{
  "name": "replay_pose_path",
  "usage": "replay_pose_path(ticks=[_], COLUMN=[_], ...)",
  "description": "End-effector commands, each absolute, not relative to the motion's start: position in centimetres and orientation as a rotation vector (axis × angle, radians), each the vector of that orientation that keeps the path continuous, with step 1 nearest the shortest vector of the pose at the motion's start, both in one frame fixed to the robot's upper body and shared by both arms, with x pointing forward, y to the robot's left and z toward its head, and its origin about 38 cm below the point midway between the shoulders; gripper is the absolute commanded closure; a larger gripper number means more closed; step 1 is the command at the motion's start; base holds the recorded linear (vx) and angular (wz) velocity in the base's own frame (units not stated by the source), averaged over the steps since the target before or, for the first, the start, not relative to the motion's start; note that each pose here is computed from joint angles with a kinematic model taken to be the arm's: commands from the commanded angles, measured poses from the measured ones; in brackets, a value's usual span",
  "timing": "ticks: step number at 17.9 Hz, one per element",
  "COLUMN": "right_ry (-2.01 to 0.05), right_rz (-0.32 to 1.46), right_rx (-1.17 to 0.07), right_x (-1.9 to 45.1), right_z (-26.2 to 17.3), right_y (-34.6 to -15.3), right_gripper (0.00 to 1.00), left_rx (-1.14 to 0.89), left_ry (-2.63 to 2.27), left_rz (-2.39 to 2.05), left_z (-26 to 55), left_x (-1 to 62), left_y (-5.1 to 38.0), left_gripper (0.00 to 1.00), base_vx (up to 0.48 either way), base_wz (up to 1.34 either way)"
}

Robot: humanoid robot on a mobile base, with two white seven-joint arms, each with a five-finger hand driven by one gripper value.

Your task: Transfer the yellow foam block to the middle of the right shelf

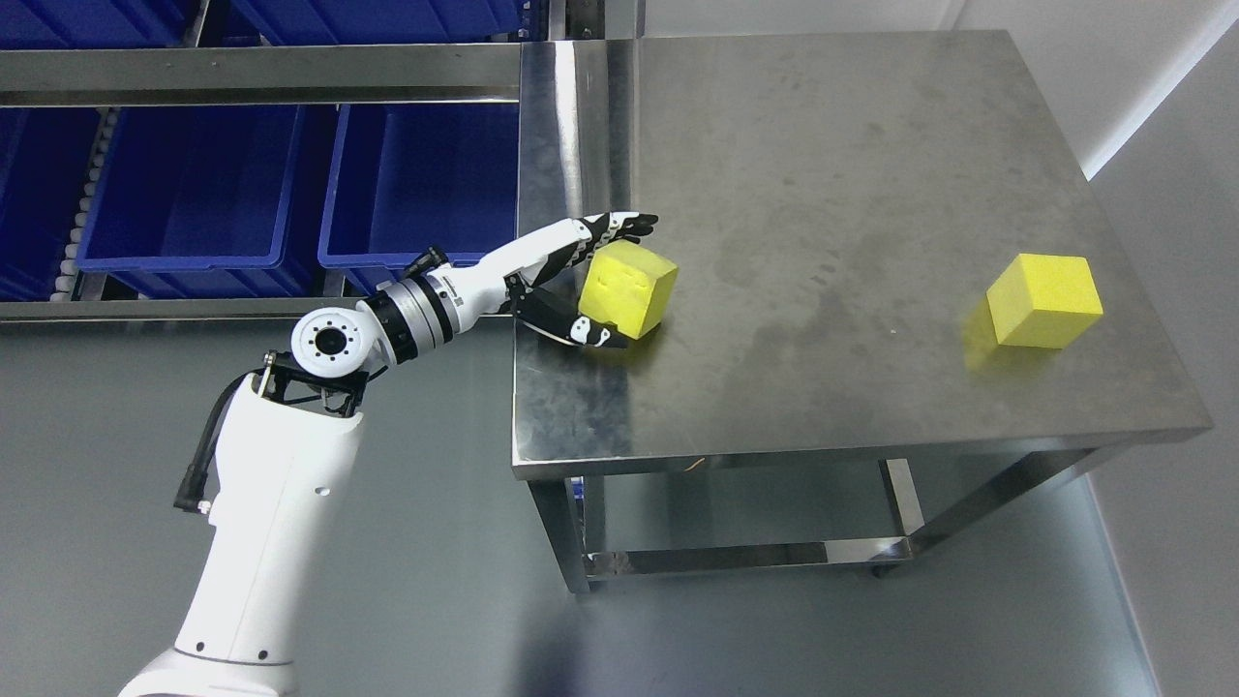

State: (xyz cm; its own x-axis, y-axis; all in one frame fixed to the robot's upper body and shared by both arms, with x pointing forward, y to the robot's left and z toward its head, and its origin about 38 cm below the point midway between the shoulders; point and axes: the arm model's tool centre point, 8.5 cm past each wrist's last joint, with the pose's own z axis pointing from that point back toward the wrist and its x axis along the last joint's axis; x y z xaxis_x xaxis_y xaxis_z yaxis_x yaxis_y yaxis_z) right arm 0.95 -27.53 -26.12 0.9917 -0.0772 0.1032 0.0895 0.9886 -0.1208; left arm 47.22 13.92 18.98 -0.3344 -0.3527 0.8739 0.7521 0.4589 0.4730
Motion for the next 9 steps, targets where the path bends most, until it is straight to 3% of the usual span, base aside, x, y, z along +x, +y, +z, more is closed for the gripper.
replay_pose_path(ticks=[1, 6, 9], right_ry=[-0.114, -0.114, -0.114], right_rz=[-0.079, -0.079, -0.079], right_rx=[-0.143, -0.143, -0.143], right_x=[1.5, 1.5, 1.5], right_z=[-26.0, -26.0, -26.0], right_y=[-28.7, -28.7, -28.7], right_gripper=[0.00, 0.00, 0.00], left_rx=[-0.400, -0.414, -0.440], left_ry=[-1.435, -1.460, -1.501], left_rz=[-1.229, -1.215, -1.193], left_z=[16.1, 16.4, 16.8], left_x=[47.0, 47.0, 46.9], left_y=[12.3, 12.0, 11.3], left_gripper=[0.02, 0.09, 0.23], base_vx=[-0.007, 0.006, 0.002], base_wz=[-0.02, -0.01, 0.00])
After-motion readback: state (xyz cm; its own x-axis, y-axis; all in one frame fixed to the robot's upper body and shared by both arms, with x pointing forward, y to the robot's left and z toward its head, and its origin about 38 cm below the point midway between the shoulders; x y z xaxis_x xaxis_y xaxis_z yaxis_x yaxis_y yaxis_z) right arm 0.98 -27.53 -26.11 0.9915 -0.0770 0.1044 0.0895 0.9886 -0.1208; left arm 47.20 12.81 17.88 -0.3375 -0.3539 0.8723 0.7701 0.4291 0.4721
